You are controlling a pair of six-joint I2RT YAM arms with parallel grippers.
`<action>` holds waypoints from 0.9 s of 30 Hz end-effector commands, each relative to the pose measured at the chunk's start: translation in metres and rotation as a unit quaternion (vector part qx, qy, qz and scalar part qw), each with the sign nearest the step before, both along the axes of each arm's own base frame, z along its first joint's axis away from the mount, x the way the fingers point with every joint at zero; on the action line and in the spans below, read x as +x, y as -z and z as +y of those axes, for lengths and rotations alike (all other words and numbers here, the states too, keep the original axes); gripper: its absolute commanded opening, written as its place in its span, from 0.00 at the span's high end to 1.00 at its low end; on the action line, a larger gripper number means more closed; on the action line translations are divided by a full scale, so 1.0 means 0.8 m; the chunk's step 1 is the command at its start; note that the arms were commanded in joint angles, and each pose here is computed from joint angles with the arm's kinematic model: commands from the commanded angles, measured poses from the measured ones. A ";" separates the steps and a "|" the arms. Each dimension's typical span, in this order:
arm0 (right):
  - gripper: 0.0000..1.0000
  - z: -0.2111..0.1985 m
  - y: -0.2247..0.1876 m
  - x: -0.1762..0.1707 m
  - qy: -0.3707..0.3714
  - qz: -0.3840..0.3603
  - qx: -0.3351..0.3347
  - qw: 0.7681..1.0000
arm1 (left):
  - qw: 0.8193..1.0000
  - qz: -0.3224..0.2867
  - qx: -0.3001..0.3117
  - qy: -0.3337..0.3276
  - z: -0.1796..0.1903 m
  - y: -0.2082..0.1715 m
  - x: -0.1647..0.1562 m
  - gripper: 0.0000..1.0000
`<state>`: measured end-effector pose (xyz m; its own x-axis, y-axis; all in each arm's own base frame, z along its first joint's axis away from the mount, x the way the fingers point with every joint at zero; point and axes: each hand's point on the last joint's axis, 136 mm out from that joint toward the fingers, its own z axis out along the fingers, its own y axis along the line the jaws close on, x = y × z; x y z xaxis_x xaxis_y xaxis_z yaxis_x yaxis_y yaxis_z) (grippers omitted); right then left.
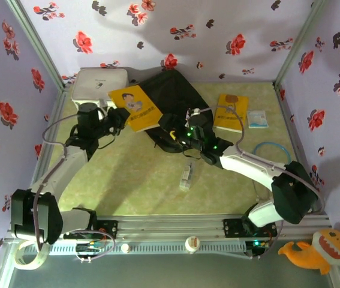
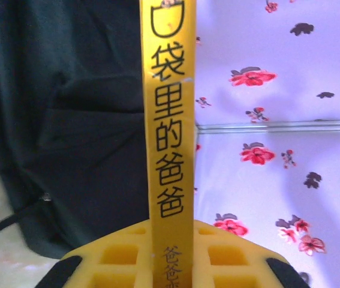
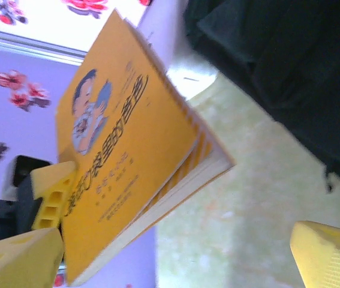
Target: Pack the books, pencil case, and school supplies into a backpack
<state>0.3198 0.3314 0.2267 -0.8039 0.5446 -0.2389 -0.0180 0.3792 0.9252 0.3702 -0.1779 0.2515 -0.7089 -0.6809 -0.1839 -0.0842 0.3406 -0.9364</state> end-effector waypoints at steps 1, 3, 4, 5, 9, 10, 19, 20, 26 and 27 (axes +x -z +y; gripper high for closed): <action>0.02 0.014 -0.050 0.004 -0.007 -0.005 0.136 0.991 | 0.995 -0.083 -0.060 -0.007 -0.020 -0.078 0.017 1.00; 0.02 0.015 -0.054 0.006 -0.005 -0.005 0.153 0.988 | 0.994 -0.088 -0.072 -0.004 -0.028 -0.085 0.021 1.00; 0.02 0.015 -0.053 0.008 -0.001 -0.005 0.154 0.988 | 0.993 -0.088 -0.076 -0.002 -0.032 -0.088 0.022 1.00; 0.02 0.014 -0.054 0.009 0.002 -0.005 0.157 0.988 | 0.993 -0.088 -0.079 0.001 -0.035 -0.089 0.022 1.00; 0.02 0.016 -0.059 0.020 0.011 -0.001 0.168 0.986 | 0.992 -0.087 -0.089 0.003 -0.039 -0.093 0.020 1.00; 0.03 0.018 -0.060 0.023 0.011 0.001 0.176 0.984 | 0.992 -0.091 -0.092 0.002 -0.038 -0.096 0.019 1.00; 0.24 0.040 -0.066 0.043 0.000 0.005 0.214 0.977 | 0.990 -0.100 -0.097 0.002 -0.036 -0.103 0.014 1.00; 0.28 0.041 -0.065 0.044 0.001 0.005 0.211 0.977 | 0.990 -0.099 -0.098 0.002 -0.036 -0.102 0.012 1.00; 0.53 0.036 -0.067 0.051 0.014 -0.013 0.207 0.978 | 0.990 -0.097 -0.102 0.001 -0.034 -0.099 0.008 1.00; 0.55 0.037 -0.066 0.051 0.013 -0.012 0.206 0.978 | 0.990 -0.096 -0.102 0.002 -0.035 -0.098 0.007 1.00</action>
<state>0.3546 0.3614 0.2603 -0.7934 0.6086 0.0121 0.0211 0.0076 0.9997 0.3832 -0.2051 0.2845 -0.6947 -0.7100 -0.1151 -0.0409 0.1988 -0.9792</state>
